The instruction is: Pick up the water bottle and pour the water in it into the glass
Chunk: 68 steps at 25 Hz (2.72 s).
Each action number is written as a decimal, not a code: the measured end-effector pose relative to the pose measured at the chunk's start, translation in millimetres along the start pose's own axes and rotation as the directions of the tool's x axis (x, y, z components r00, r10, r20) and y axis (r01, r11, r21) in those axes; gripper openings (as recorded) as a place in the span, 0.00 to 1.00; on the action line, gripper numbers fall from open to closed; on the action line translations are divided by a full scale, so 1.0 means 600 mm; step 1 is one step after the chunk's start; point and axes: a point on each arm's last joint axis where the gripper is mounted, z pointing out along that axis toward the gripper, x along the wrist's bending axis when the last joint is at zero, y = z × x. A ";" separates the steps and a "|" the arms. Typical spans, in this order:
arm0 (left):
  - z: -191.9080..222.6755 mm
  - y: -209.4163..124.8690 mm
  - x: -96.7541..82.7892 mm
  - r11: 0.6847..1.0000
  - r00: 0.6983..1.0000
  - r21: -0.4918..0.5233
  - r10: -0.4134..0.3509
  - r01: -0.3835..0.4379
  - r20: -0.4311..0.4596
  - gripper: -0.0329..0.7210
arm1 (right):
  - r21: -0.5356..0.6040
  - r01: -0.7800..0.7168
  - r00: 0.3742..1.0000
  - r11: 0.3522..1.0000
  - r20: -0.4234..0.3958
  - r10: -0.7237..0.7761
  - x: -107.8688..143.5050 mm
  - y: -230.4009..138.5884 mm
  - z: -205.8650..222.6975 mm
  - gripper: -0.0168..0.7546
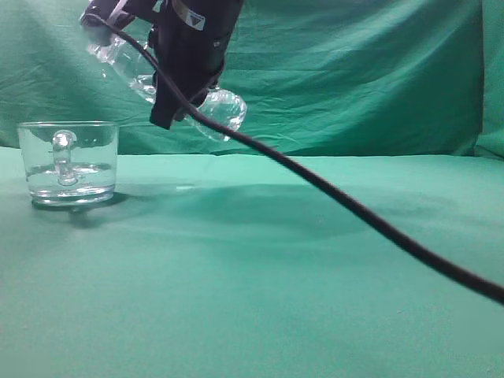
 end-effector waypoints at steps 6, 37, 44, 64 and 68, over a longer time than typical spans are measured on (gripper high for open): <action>0.000 0.000 0.000 1.000 1.000 0.000 0.000 0.000 0.000 0.04 | 0.013 -0.409 0.912 0.912 -0.036 0.409 -0.023 0.010 -0.031 0.33; 0.000 0.000 0.000 1.000 1.000 0.000 0.000 0.000 0.000 0.04 | -0.307 -0.794 0.600 0.524 -0.261 0.756 -0.069 -0.377 -0.235 0.33; 0.000 0.000 0.000 1.000 1.000 0.000 0.000 0.000 0.000 0.04 | -0.341 -0.788 0.612 0.512 -0.341 0.713 -0.020 -0.402 -0.189 0.33; 0.000 0.000 0.000 1.000 1.000 0.000 0.000 0.000 0.000 0.04 | -0.319 -0.805 0.588 0.500 -0.317 0.745 0.044 -0.447 -0.131 0.33; 0.000 0.000 0.000 1.000 1.000 0.000 0.000 0.000 0.000 0.04 | -0.321 -0.804 0.590 0.501 -0.316 0.743 0.043 -0.447 -0.131 0.44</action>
